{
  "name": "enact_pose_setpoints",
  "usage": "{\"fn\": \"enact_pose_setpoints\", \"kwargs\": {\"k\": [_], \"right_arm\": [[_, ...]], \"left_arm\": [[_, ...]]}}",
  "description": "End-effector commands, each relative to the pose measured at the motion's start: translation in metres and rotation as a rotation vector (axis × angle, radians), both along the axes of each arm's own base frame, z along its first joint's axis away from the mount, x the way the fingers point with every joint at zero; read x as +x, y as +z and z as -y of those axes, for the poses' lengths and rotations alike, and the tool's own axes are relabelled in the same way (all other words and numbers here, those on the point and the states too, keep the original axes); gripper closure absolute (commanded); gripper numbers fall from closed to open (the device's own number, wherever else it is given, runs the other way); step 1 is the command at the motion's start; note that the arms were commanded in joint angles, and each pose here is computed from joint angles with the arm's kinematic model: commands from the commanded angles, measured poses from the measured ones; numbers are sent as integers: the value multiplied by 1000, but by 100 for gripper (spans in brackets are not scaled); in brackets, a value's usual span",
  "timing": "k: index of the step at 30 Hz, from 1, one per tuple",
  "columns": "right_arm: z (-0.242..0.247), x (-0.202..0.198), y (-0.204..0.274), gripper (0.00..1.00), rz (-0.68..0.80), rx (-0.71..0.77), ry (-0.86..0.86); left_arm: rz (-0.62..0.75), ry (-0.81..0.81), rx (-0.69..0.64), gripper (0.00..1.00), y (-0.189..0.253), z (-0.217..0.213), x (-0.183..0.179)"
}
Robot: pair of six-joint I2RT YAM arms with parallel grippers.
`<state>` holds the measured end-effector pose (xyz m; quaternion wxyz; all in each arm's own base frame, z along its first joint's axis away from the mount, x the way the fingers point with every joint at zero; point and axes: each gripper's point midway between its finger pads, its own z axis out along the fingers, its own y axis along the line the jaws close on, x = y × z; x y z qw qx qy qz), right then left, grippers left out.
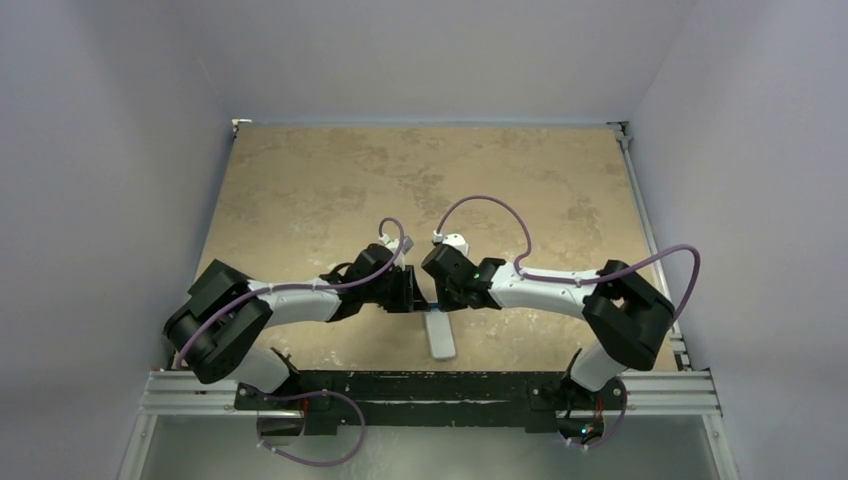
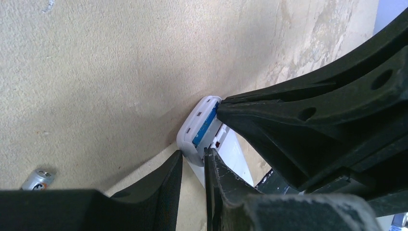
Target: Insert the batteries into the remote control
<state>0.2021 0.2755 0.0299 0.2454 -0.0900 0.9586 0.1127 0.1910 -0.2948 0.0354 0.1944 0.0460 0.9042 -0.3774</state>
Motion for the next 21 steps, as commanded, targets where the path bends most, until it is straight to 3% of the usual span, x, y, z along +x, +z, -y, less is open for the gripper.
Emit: {"fn": "enact_pose_setpoints", "kwargs": {"k": [1,9,21], "right_arm": [[-1,-5,-9,86,-6,-82,34],[-7,-3,3,80,14,-80,38],[-3,4,37,77,84,-48,10]], "left_arm": [[59,-32,-51,78,18,8,4],[57,-29,-45,78,15,5,1],[56,-4,-20,78,10,-5,-2]]}}
